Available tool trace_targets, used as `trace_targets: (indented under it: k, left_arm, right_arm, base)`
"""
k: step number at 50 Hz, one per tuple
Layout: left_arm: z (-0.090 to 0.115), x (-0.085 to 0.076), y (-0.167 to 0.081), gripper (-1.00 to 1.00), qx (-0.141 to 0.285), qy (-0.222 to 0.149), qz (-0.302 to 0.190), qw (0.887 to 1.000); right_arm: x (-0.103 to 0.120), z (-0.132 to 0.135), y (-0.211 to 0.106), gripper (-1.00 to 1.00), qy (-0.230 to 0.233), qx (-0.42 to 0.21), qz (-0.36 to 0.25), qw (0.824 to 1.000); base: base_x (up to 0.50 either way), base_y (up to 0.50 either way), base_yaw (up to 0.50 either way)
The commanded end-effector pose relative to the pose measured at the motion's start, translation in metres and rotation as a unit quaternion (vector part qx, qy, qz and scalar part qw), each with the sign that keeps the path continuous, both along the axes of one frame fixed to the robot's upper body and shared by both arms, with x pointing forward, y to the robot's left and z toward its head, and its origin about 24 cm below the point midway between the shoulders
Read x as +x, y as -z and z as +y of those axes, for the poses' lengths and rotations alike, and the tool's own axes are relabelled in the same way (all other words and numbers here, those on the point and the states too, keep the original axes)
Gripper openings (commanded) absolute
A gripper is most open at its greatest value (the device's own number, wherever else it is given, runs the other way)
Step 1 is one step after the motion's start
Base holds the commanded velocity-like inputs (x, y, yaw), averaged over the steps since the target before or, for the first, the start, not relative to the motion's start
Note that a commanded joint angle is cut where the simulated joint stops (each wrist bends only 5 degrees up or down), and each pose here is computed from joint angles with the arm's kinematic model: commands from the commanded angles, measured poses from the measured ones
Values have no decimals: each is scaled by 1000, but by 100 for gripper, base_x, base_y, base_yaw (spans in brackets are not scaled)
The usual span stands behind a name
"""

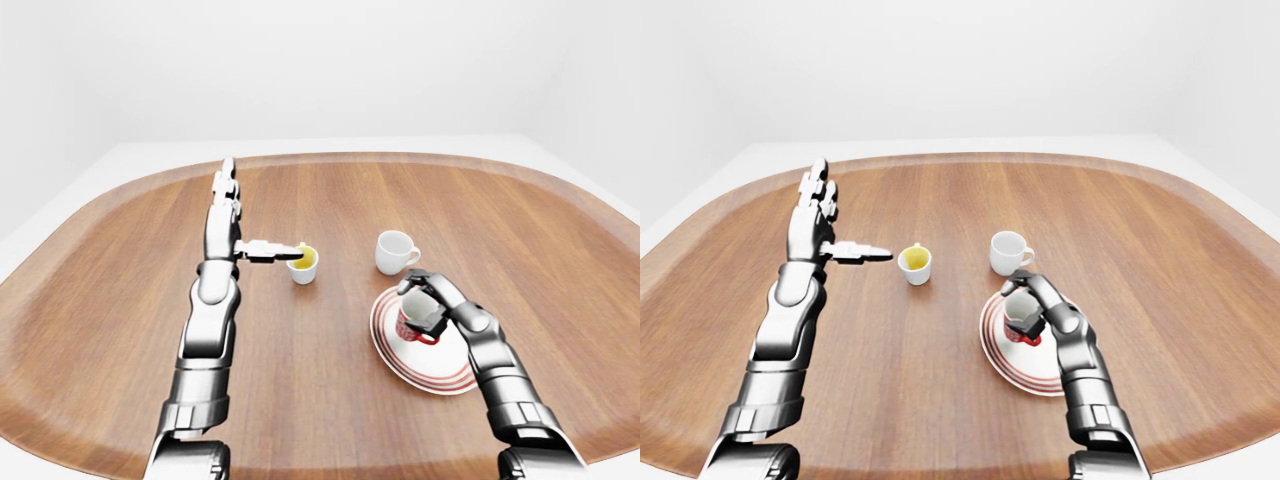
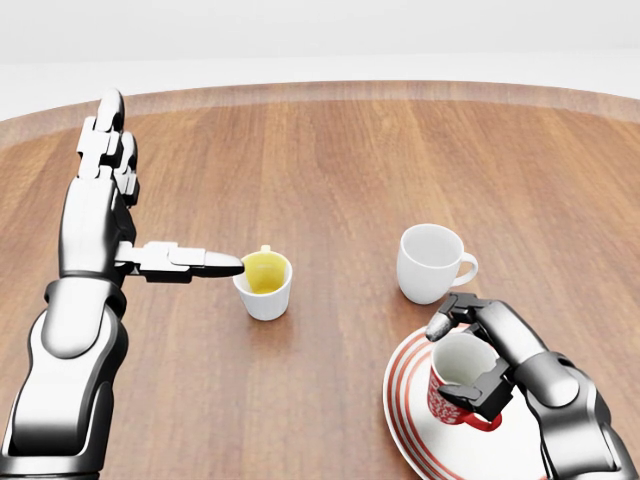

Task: Pick up the red mug and put it on the plate

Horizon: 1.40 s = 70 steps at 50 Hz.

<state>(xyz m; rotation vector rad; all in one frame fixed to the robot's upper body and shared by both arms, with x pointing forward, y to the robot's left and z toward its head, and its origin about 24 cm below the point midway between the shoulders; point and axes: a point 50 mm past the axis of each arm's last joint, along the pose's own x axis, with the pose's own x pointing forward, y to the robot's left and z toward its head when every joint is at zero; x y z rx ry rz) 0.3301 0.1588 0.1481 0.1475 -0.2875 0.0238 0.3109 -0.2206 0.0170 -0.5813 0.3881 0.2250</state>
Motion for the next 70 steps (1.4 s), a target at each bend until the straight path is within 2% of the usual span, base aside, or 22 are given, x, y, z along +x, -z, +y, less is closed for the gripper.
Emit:
trace_targets:
  k: [1,28,49,51,52,54,70]
  left_arm:
    - [-1,-1,-3,100,1,2,-6,1000]
    - [-3,-1,1,100,1,2,0,1000]
    - [-2,-2,1,100,0,2,-1,1000]
    - [-2,-2,0,100,0,2,-2,1000]
    - [-2,-2,0,100,0,2,-3,1000]
    - [-2,-2,0,100,0,2,-3,1000]
    - [-3,-2,-1,100,1,2,-4,1000]
  right_arm:
    - [-1,-8,-4,-100,14,14,-9,1000]
    - [-11,-29,-2,-100,38,8,-3,999]
    - [-11,-30,1,-100,42,5,3,999]
    - [-11,-30,1,-44,42,5,4,999]
    - [-12,-30,2,33,43,4,5,999]
    - [-12,-30,2,100,44,4,5,999]
    - [-12,-29,2,100,42,3,4,999]
  base:
    - [0,0,0]
    - [0,0,0]
    - [0,0,0]
    - [0,0,0]
    - [0,0,0]
    - [0,0,0]
    - [0,0,0]
